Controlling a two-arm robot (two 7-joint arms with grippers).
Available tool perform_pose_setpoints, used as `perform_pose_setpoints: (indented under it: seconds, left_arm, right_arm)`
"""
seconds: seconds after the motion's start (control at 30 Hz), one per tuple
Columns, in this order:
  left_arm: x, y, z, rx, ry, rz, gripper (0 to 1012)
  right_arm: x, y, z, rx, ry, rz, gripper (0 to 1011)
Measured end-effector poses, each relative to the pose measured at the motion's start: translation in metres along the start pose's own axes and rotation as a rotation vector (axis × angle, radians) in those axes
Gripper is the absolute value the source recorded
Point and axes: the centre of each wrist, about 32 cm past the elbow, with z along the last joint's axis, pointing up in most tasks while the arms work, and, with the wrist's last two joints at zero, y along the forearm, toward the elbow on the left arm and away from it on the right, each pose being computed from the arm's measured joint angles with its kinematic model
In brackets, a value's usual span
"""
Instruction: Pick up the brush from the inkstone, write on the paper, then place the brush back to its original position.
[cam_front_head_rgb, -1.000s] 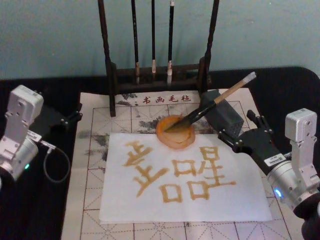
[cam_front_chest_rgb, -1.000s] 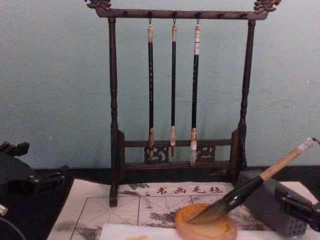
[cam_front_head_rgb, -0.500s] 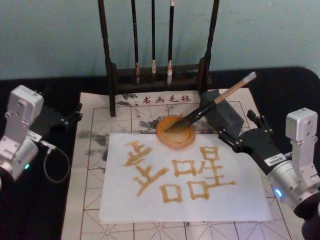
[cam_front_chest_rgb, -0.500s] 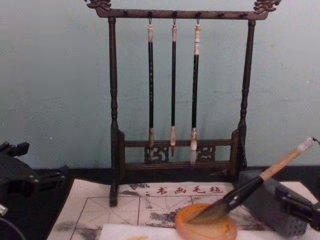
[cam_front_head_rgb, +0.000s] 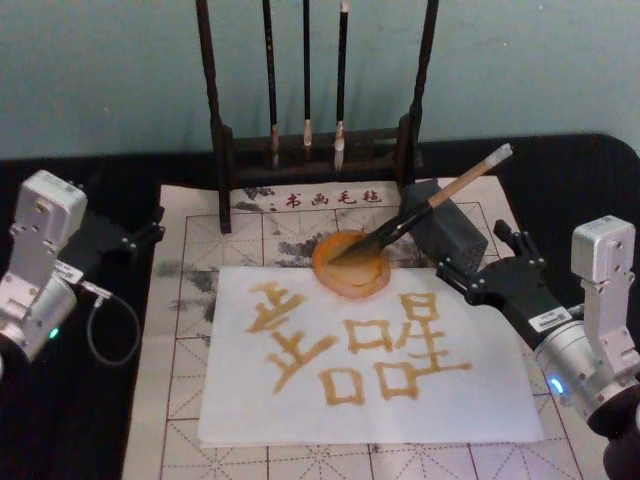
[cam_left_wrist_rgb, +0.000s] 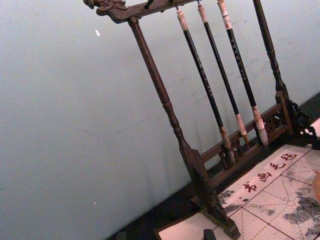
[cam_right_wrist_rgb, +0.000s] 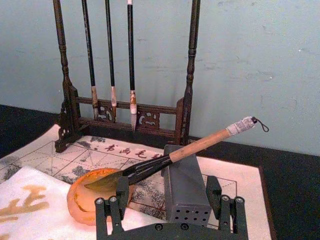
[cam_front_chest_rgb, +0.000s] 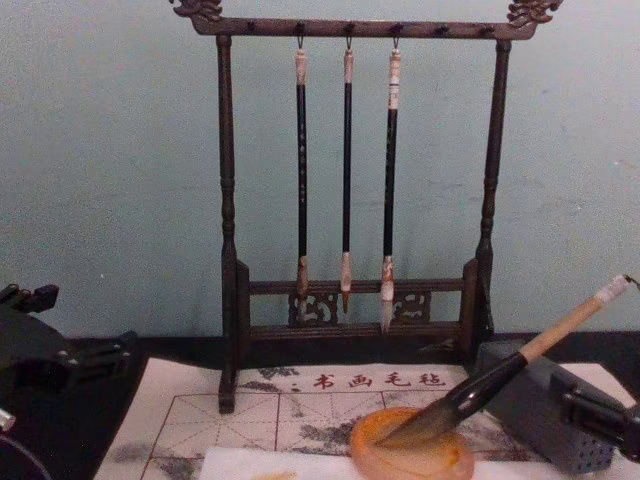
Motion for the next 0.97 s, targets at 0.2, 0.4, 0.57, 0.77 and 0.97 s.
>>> perform_pose_setpoints:
  seconds: [0.2, 0.4, 0.57, 0.77, 0.97]
  left_arm:
    - [0.0, 0.0, 0.0, 0.0, 0.0, 0.0, 1001]
    - [0.0, 0.0, 0.0, 0.0, 0.0, 0.0, 1001]
    - [0.0, 0.0, 0.0, 0.0, 0.0, 0.0, 1001]
    - [0.0, 0.0, 0.0, 0.0, 0.0, 0.0, 1001]
    - [0.0, 0.0, 0.0, 0.0, 0.0, 0.0, 1001]
  right_arm:
    - [0.0, 0.0, 0.0, 0.0, 0.001, 0.0, 1002]
    - [0.0, 0.0, 0.0, 0.0, 0.001, 0.0, 1002]
    - [0.0, 0.0, 0.0, 0.0, 0.001, 0.0, 1003]
    - [0.0, 0.0, 0.0, 0.0, 0.001, 0.0, 1002]
    - [0.0, 0.0, -0.0001, 0.0, 0.001, 0.0, 1002]
